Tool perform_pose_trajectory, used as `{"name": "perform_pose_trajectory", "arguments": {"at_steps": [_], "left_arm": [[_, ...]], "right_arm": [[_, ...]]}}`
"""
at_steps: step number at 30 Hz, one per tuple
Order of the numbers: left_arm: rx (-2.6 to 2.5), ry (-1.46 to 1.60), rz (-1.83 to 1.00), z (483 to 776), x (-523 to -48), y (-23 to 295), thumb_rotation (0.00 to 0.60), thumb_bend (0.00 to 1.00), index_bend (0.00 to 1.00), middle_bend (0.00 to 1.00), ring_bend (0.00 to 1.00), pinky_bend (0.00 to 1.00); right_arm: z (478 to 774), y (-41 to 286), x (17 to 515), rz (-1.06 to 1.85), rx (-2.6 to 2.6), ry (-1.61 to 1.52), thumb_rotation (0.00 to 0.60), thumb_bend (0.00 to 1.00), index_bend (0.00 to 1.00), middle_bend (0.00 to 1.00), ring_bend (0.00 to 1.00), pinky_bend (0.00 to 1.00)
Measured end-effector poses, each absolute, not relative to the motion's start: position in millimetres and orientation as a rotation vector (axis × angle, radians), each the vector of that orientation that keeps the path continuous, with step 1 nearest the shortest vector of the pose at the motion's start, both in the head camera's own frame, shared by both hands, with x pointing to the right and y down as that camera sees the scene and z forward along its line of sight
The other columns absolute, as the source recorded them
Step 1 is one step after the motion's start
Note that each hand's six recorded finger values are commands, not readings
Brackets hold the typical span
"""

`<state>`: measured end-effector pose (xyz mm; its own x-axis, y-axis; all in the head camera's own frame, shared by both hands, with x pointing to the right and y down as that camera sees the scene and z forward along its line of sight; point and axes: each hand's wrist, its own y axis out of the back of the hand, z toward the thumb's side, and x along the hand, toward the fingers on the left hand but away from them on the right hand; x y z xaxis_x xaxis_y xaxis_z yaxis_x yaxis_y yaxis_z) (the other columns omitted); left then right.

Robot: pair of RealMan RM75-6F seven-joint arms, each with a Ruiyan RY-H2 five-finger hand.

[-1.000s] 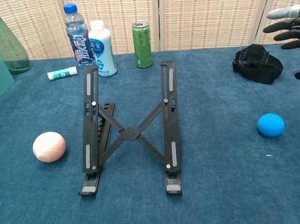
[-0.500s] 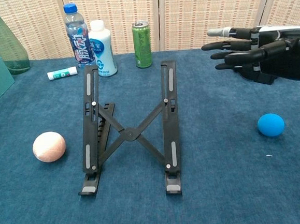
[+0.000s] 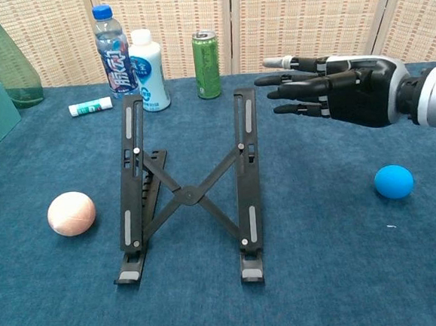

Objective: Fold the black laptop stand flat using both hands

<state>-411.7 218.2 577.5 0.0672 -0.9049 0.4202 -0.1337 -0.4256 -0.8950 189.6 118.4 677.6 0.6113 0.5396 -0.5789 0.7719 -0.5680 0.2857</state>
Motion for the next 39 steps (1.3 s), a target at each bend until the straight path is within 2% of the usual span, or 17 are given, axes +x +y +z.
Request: {"name": "perform_pose_trajectory", "arguments": {"at_steps": [10,17,29,39], "left_arm": [[-1.663,1.046,-1.425,577.4,-409.8,218.6,0.6,0.19,0.0,0.0,0.0,0.0],[-1.665,1.043,-1.426,577.3,-408.3,219.1,0.6,0.19,0.0,0.0,0.0,0.0],[-1.669,1.03,-1.415,575.2,-400.5,216.9,0.6,0.19,0.0,0.0,0.0,0.0],[-1.671,1.03,-1.411,573.8,-396.7,217.5,0.6,0.19,0.0,0.0,0.0,0.0]], "right_arm": [[686.8,120.2,170.6,-0.518,2.271,0.95,0.6,0.0,0.0,0.15,0.0,0.0],[681.2,127.0,167.4,-0.445,2.282,0.88,0.6,0.0,0.0,0.15,0.0,0.0],[641.9,146.4,191.9,-0.316,2.389,0.746,0.6,0.0,0.0,0.15,0.0,0.0],[601.4,187.3,200.6,-0.269,2.483,0.534,0.6,0.0,0.0,0.15,0.0,0.0]]}}
